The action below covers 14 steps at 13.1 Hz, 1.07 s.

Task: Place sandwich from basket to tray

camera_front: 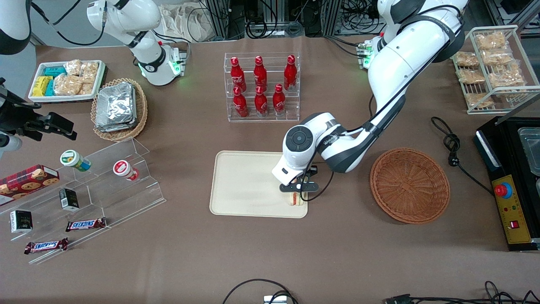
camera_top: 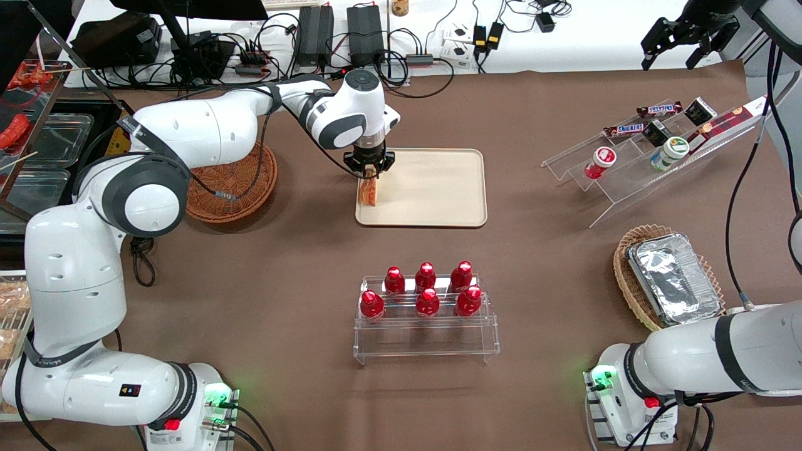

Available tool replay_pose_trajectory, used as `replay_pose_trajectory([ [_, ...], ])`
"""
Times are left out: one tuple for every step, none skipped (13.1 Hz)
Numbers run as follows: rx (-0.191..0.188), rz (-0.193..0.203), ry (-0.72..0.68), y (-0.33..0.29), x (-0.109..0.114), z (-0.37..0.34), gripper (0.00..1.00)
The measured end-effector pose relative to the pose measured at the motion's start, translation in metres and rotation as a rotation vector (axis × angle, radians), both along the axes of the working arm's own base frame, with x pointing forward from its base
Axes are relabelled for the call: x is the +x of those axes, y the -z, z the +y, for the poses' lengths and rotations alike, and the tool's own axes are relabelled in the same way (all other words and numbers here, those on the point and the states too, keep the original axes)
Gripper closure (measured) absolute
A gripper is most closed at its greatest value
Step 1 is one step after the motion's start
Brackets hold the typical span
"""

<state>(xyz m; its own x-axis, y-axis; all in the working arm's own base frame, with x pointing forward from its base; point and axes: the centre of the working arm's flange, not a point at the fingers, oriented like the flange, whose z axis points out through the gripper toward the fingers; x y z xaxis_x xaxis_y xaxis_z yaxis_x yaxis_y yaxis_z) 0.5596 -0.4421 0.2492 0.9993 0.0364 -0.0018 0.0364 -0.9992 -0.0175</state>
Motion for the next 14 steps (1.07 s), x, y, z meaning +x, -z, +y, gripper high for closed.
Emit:
replay_pose_trajectory([
  [-0.004,-0.005,-0.025,-0.001,0.001,0.0,0.46],
  [-0.005,-0.007,-0.036,-0.002,0.002,0.0,0.35],
  [-0.007,-0.009,-0.041,-0.003,0.003,0.0,0.23],
  [-0.009,-0.016,-0.044,-0.007,0.005,0.0,0.12],
  [-0.004,-0.021,-0.047,-0.014,0.006,0.001,0.04],
  [0.022,-0.024,-0.051,-0.026,0.007,0.004,0.0],
  [0.056,-0.027,-0.059,-0.044,0.008,0.01,0.0],
  [0.076,-0.04,-0.074,-0.071,0.009,0.016,0.0],
  [0.077,-0.059,-0.091,-0.097,0.01,0.021,0.0],
  [0.076,-0.08,-0.107,-0.12,0.013,0.029,0.0],
  [0.073,-0.094,-0.12,-0.139,0.017,0.04,0.0],
  [0.06,-0.091,-0.129,-0.154,0.023,0.055,0.0],
  [0.041,-0.08,-0.129,-0.166,0.03,0.076,0.0],
  [0.02,-0.064,-0.123,-0.177,0.037,0.101,0.0],
])
